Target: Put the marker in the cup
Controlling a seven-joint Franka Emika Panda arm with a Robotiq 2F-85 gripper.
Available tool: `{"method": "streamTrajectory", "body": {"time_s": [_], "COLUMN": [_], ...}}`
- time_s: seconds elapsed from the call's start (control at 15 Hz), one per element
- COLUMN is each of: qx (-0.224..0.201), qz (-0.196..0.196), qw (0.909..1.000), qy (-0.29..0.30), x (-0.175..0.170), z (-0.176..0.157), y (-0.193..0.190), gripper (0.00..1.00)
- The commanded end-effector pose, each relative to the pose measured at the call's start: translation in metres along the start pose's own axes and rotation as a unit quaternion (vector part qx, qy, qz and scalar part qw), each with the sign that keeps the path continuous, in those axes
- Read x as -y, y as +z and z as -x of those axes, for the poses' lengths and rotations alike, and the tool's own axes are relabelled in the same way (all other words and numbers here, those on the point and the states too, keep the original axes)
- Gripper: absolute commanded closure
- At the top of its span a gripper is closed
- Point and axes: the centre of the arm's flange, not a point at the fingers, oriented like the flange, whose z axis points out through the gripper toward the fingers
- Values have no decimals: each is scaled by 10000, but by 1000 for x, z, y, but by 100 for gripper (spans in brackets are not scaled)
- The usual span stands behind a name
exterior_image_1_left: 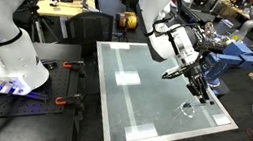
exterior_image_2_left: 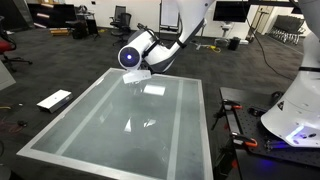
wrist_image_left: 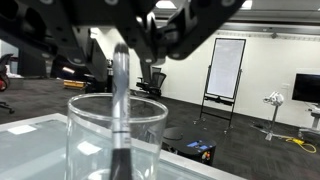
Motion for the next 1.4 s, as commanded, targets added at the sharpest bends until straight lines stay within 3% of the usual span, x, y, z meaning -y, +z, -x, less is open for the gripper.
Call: {"method": "streamTrajectory", "body": {"time_s": [0.0, 0.27, 0.8, 1.33], "qx": [-118, -189, -533, -921], "qz": [-51, -87, -287, -520], "qw": [9998, 9996, 9964, 9901], "qy": [125, 211, 592, 927], "x": [0, -4, -9, -23], "z": [-4, -11, -33, -50], "y": [-2, -10, -33, -81], "gripper": [27, 0, 0, 0]}}
